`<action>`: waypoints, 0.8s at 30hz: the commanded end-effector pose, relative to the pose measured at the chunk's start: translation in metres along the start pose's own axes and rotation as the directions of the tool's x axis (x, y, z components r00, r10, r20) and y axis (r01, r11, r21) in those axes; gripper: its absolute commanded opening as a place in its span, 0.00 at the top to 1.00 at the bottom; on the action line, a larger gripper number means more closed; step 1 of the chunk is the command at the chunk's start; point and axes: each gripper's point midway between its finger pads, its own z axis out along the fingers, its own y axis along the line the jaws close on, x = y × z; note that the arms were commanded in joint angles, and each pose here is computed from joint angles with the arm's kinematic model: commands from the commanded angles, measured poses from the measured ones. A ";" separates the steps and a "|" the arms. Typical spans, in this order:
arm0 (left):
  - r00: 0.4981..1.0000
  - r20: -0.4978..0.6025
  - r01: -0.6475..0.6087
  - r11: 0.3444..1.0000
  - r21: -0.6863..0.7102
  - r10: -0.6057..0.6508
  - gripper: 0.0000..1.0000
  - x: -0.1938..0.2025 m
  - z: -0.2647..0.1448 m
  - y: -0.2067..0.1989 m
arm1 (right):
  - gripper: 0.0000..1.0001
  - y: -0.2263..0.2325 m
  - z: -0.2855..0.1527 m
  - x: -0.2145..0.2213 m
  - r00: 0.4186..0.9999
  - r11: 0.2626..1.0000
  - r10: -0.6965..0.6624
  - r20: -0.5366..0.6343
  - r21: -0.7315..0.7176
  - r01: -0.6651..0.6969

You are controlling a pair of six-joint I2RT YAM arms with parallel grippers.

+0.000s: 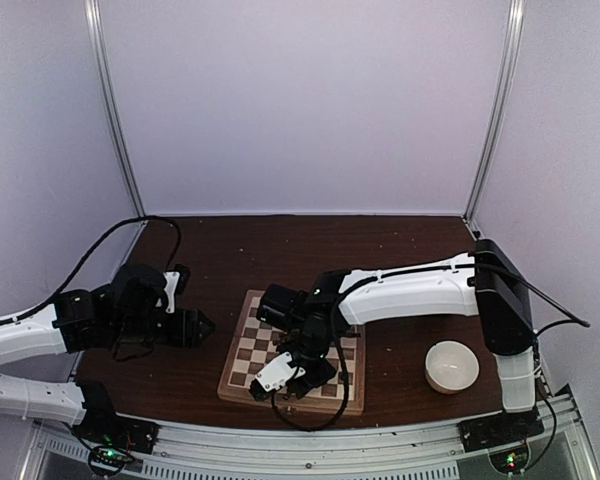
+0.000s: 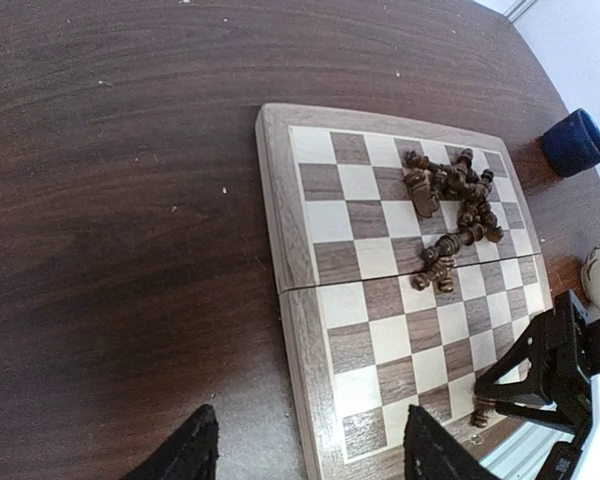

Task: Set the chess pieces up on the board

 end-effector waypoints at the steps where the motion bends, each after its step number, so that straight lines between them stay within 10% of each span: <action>1: 1.000 0.021 0.013 0.999 0.034 -0.014 0.37 -0.007 0.002 -0.008 | 0.68 -0.002 0.006 -0.001 1.000 1.000 0.002 -0.013 0.002 -0.002; 16: 0.996 0.049 -0.083 0.991 0.104 0.079 0.37 -0.024 0.001 -0.030 | 0.85 -0.018 -0.040 -0.011 0.965 0.974 0.219 0.145 0.032 -0.226; 24: 0.957 0.271 -0.211 0.895 0.392 0.106 0.46 -0.069 -0.029 -0.098 | 0.85 -0.065 -0.153 0.009 0.587 0.775 0.579 0.566 -0.157 -0.612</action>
